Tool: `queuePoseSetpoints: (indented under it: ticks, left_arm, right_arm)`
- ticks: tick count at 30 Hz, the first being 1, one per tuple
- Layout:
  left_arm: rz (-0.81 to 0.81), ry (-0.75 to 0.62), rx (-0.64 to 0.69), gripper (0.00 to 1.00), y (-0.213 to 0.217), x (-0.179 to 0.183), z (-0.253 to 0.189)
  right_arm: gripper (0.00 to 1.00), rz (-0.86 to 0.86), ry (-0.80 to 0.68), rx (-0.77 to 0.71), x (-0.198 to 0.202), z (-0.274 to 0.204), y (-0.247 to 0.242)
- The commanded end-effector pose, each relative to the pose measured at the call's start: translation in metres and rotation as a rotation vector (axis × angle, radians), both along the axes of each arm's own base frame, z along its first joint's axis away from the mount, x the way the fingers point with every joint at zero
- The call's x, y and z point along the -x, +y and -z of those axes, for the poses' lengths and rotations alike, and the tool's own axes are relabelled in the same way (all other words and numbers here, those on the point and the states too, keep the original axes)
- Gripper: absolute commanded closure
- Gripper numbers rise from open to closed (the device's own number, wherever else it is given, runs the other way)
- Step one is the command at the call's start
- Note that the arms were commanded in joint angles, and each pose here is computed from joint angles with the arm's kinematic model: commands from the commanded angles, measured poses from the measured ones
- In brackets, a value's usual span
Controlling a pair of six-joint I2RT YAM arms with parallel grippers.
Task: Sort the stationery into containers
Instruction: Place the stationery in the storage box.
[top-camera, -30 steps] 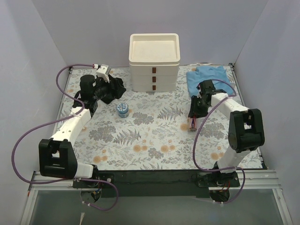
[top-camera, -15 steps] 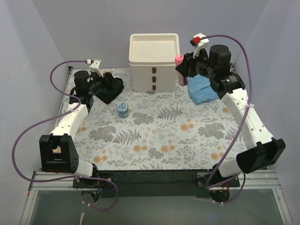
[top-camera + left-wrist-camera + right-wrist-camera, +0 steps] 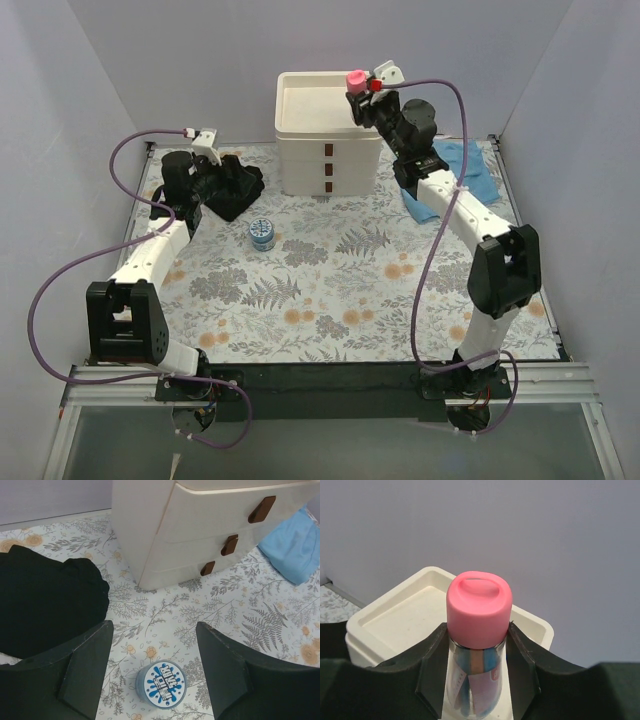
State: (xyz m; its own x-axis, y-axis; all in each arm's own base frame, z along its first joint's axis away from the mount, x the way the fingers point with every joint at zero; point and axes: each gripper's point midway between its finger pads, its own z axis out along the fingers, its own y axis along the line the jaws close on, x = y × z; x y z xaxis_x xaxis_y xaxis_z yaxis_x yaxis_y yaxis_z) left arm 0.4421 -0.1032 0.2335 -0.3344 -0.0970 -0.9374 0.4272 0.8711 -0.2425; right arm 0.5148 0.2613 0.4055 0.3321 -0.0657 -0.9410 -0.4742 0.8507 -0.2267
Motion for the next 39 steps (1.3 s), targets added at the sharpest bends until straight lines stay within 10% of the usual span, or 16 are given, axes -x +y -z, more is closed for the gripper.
queuePoseSetpoints:
  ticks: [1, 17, 39]
  left_arm:
    - [-0.057, -0.054, -0.067, 0.33, 0.016, -0.009, -0.015]
    - [-0.104, 0.012, -0.076, 0.30, 0.035, -0.024, 0.005]
    - [-0.101, 0.050, -0.072, 0.30, 0.050, -0.030, 0.021]
  right_arm:
    - [0.99, 0.091, -0.243, -0.183, -0.010, -0.089, -0.024]
    - [0.99, 0.178, -0.182, -0.267, -0.104, -0.054, -0.036]
    - [0.92, 0.170, -0.095, -0.214, -0.128, -0.003, -0.023]
